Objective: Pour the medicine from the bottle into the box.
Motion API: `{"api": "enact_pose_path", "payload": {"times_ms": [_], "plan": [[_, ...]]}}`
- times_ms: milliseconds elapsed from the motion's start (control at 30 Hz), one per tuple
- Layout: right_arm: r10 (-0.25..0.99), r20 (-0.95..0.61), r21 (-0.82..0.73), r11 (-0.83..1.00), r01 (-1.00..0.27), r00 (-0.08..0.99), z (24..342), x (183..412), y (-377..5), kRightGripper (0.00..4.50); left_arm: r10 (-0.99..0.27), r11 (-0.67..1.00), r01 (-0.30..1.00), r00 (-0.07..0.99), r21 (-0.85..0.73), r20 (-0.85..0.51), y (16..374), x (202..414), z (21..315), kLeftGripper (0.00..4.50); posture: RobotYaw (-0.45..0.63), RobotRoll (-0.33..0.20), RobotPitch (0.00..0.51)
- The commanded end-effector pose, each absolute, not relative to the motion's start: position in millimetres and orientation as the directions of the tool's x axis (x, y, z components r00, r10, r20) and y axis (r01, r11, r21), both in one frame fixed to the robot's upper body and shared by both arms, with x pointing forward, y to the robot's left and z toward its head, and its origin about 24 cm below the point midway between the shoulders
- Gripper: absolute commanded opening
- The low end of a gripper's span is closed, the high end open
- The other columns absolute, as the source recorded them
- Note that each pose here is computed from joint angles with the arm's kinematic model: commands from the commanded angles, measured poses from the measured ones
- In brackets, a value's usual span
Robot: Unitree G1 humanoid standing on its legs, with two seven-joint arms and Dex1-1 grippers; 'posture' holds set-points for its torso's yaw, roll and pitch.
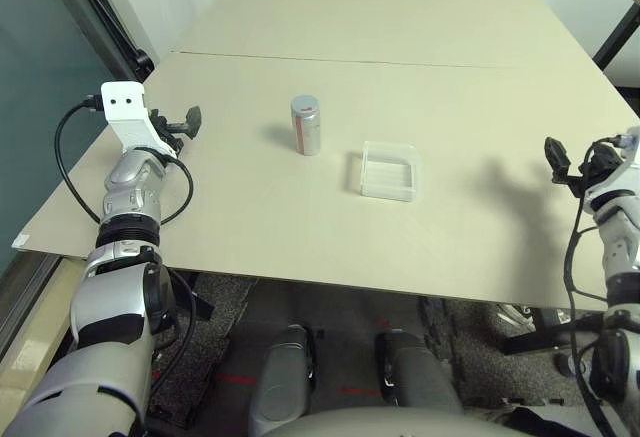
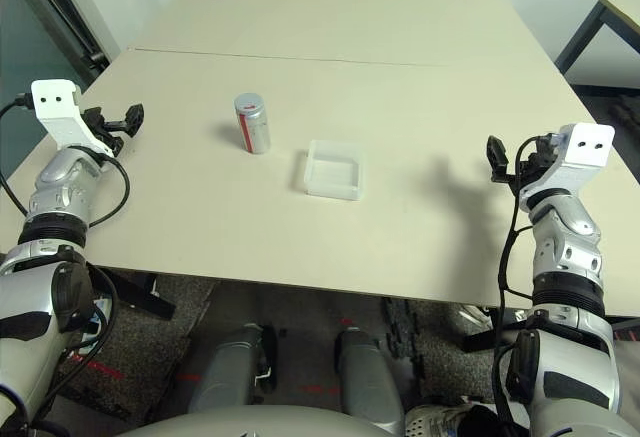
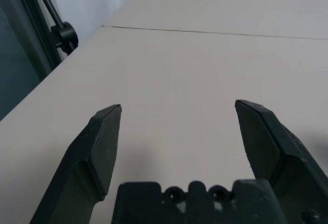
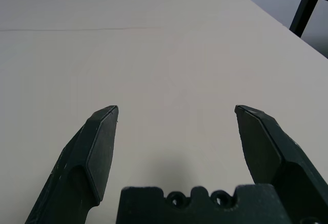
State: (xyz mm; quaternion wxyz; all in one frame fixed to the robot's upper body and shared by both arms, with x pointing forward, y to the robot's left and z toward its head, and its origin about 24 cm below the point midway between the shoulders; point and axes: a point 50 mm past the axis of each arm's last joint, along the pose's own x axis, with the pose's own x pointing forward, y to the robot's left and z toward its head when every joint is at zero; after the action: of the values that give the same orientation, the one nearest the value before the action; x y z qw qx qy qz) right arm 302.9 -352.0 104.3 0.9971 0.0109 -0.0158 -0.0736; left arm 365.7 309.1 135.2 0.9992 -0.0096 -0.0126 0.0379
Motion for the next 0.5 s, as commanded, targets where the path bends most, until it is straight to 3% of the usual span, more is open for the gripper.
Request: {"api": "enact_pose_path", "payload": {"times_ms": [33,233,500], "plan": [[-0.19,0.014,0.014,0.982,0.19,0.982,98,295,-359,4.5,0.104,0.994,-0.105,0.994,-0.011,-0.015,318,361,128,4.45,0.01,0.0,0.111],[-0.171,0.004,-0.041,0.984,0.171,0.985,110,292,-361,4.5,-0.013,1.0,0.013,1.0,0.007,-0.014,307,365,135,4.45,-0.03,0.0,0.129],[0.177,-0.099,-0.1,0.977,-0.187,0.979,139,287,-327,4.5,-0.277,0.958,0.276,0.961,0.08,-0.008,287,354,164,4.45,-0.02,0.0,0.113]]}}
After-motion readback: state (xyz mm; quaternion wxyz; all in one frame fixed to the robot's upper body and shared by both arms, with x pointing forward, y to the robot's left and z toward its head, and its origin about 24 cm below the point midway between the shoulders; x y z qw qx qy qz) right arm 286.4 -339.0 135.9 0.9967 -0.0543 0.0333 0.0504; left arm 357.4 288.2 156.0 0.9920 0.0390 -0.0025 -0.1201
